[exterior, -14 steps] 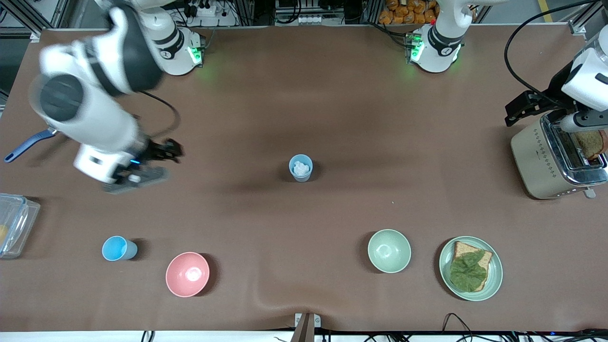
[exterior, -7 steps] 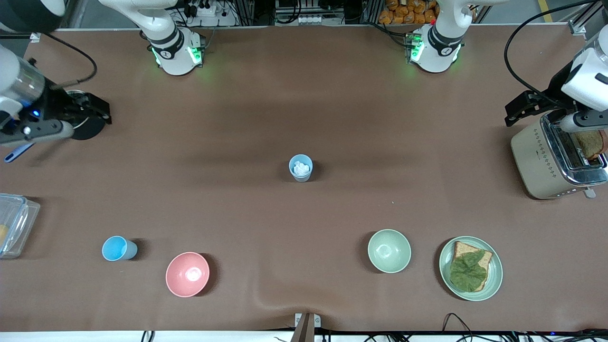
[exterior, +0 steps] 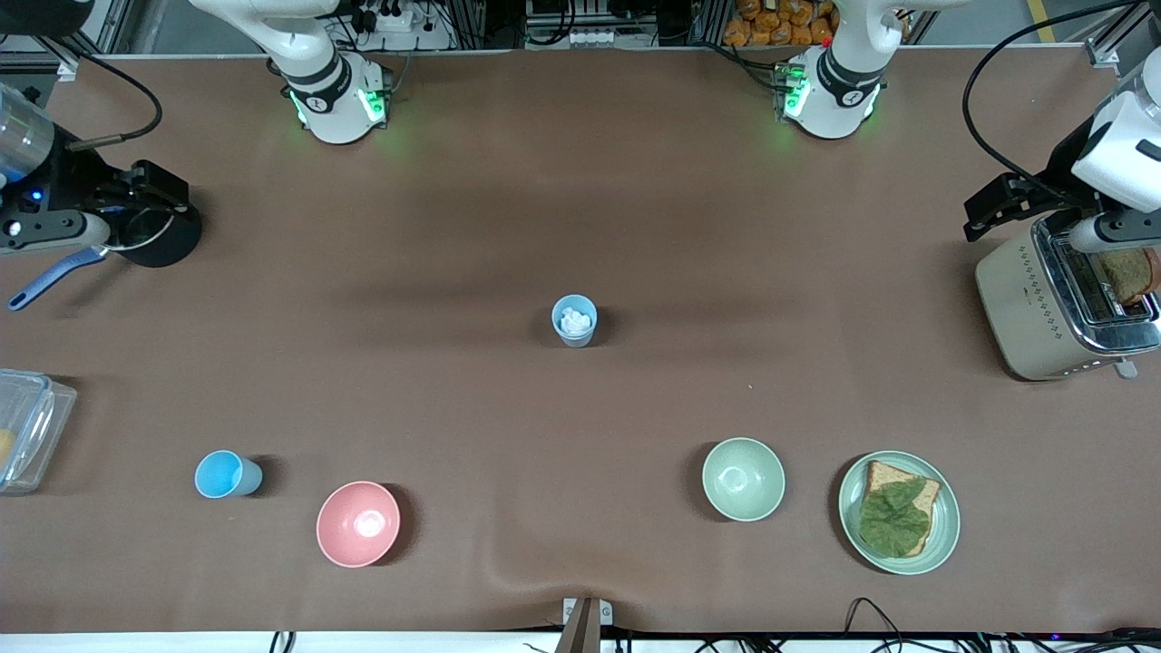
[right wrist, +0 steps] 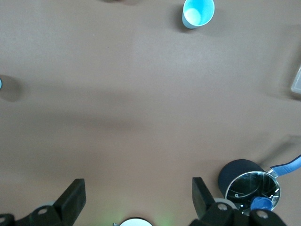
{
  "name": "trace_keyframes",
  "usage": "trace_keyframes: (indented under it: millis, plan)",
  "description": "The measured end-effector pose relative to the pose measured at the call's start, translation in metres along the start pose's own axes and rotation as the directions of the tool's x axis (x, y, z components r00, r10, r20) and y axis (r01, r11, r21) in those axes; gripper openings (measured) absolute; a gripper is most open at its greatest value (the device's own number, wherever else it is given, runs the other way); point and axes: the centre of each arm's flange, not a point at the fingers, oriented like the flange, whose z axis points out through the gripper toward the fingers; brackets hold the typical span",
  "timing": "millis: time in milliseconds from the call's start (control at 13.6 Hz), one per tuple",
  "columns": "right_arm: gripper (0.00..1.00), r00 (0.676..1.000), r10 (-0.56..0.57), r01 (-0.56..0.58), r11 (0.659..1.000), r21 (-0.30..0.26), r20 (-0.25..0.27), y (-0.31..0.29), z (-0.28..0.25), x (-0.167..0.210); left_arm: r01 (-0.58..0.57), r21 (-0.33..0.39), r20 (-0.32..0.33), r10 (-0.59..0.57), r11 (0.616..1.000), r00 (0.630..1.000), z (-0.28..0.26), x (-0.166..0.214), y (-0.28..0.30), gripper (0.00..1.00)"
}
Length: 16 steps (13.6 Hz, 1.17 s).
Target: Stack blue cups with both arms
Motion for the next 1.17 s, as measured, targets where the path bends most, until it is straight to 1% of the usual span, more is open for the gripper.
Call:
trace_keyframes:
  millis: [587, 807, 1173]
  plan:
    - [1.00, 1.000, 0.009, -0.009, 1.000, 0.000, -0.007, 0.004, -0.005, -0.001, -0.009, -0.003, -0.017, 0.009, 1.000, 1.000, -0.008, 0.000, 0.000, 1.00]
    - [1.00, 1.000, 0.020, -0.020, 1.000, 0.002, -0.003, 0.009, -0.004, -0.002, -0.030, -0.003, -0.017, 0.030, 1.000, 0.999, -0.008, 0.001, -0.001, 1.00]
    - [1.00, 0.999, 0.034, -0.034, 0.999, 0.004, -0.001, 0.017, -0.004, -0.003, -0.034, -0.001, -0.008, 0.034, 0.999, 0.999, -0.010, -0.001, -0.001, 1.00]
